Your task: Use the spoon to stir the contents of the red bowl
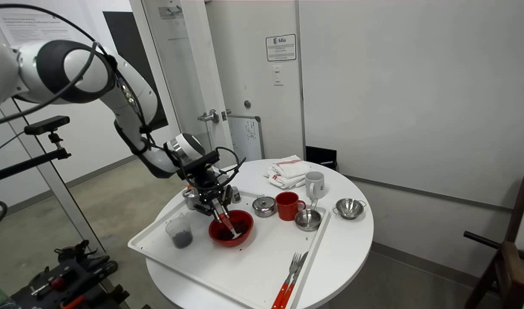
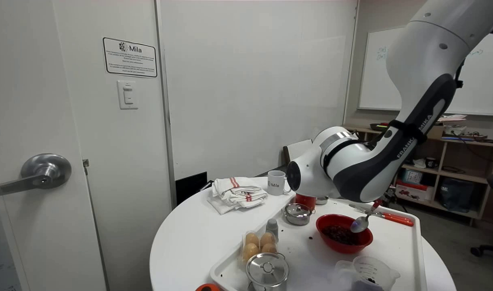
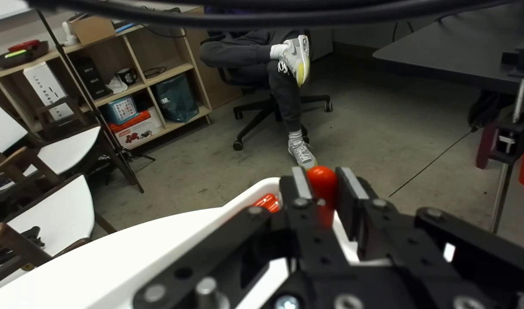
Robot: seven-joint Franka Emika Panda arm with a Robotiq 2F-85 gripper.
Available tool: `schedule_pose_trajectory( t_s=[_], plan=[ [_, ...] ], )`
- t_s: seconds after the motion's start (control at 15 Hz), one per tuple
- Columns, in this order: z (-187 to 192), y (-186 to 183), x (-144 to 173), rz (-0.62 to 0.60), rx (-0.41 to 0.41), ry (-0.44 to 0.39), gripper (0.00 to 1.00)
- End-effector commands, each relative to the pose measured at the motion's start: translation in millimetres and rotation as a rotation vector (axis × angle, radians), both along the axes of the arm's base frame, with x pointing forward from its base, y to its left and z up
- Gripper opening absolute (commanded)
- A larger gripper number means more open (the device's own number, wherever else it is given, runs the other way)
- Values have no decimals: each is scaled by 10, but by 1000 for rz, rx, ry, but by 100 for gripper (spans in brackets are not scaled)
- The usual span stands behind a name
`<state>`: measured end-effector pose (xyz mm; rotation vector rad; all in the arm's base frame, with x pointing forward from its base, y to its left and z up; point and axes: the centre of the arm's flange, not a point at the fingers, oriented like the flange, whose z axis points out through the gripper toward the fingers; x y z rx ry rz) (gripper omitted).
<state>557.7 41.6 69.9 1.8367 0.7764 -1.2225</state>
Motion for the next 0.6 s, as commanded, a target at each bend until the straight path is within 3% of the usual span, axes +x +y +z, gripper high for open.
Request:
schedule_pose_trajectory(
  t_s=[0.0,0.27,0.53],
  plan=[
    [-77,-136,-82,-5,-46,36,5],
    [-79,-213,-99,-9,-69,42,5],
    [42,-200,27,34,-198,26,5]
  ],
)
